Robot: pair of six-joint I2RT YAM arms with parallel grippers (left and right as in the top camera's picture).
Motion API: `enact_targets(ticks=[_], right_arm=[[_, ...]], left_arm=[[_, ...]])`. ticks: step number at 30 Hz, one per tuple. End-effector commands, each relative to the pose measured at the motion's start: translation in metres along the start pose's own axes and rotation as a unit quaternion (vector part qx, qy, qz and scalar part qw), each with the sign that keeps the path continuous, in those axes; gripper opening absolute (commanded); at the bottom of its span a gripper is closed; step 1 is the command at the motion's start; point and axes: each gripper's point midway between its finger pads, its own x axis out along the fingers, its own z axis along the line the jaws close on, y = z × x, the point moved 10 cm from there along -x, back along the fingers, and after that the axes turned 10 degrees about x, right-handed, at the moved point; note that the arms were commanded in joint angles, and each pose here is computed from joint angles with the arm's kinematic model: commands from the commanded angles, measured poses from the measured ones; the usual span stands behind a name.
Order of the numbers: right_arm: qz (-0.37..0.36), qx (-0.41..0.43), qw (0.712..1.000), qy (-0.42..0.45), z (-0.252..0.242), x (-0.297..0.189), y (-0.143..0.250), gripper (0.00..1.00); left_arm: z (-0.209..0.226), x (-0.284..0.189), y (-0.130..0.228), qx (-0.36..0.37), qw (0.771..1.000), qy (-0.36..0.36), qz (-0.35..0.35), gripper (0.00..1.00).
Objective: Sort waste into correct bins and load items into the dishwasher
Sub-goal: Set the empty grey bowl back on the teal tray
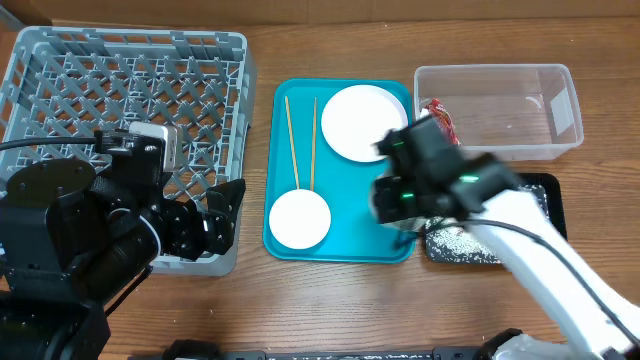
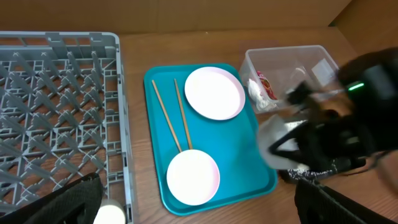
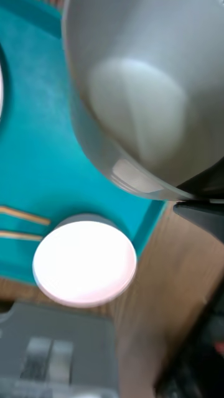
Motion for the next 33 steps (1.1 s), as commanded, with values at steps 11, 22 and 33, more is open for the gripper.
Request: enact_targets(ticks=[11,22,33], right_arm=[[0.02,-0.026,0.991,0.128,0.012,0.09,-0.003,0.38],[-0.124,-0.055,0.99,0.025,0.053,-0.015,-0.026,0.89],[-0.234,-0.029,0.969,0.078,0.028,-0.089,-0.019,1.0]], left_arm=[[-0.002,-0.001,-0.001,0.006,1.0,0.007,-0.003,1.0],[-0.002,-0.001,-0.001,0.006,1.0,0.007,-0.003,1.0],[-0.002,-0.001,-0.001,0.006,1.0,0.007,-0.003,1.0]])
